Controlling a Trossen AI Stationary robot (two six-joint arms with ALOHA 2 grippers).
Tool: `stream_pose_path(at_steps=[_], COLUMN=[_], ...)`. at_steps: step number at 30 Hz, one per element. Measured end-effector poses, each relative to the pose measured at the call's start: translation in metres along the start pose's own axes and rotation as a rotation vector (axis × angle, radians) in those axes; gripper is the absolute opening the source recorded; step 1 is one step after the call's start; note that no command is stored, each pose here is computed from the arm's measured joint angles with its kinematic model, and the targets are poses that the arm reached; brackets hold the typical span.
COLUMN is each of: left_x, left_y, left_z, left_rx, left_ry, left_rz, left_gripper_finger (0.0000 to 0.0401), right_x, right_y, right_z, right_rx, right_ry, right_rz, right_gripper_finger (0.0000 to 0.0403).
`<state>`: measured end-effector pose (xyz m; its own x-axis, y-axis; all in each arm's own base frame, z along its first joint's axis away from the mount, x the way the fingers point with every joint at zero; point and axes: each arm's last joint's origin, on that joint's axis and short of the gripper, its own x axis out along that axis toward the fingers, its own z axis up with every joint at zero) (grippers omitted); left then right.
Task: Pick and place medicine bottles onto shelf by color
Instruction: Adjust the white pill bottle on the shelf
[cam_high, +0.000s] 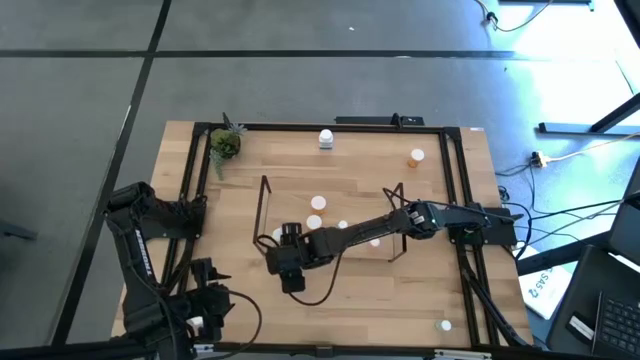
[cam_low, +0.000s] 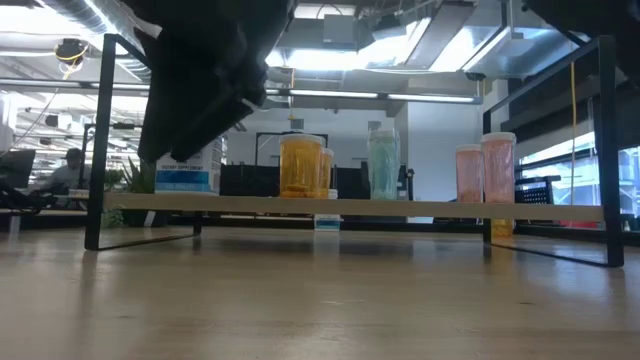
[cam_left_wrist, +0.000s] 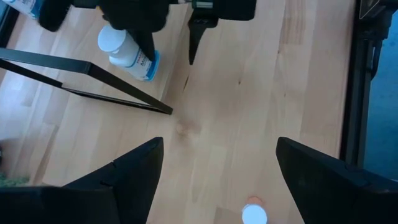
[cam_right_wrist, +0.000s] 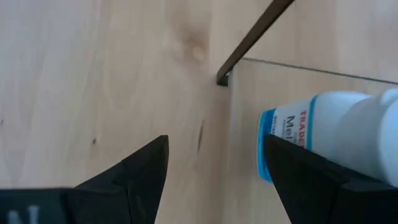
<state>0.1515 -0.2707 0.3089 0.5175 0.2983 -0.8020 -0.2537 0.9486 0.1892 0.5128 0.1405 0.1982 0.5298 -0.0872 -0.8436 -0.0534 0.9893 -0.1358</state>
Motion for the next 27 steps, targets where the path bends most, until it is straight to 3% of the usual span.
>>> stream_pose_path(at_steps=[12, 19, 27], left_x=[0.0, 0.0, 0.0], left_y=[0.0, 0.0, 0.0], left_z=[0.0, 0.0, 0.0], left_rx=[0.0, 0.001, 0.001], left_ry=[-0.001, -0.004, -0.007], left_rz=[0.0, 0.001, 0.002], left_gripper_finger=[0.0306, 0.0306, 0.0306], right_x=[0.018, 0.021, 0.021], right_y=[-0.014, -0.025, -0.021], right_z=[-0.002, -0.001, 0.0], right_rx=[0.027, 0.068, 0.055], right_ry=[0.01, -0.001, 0.0], right_rz=[-0.028, -0.114, -0.012], right_gripper_finger=[0.0264, 0.0264, 0.0264])
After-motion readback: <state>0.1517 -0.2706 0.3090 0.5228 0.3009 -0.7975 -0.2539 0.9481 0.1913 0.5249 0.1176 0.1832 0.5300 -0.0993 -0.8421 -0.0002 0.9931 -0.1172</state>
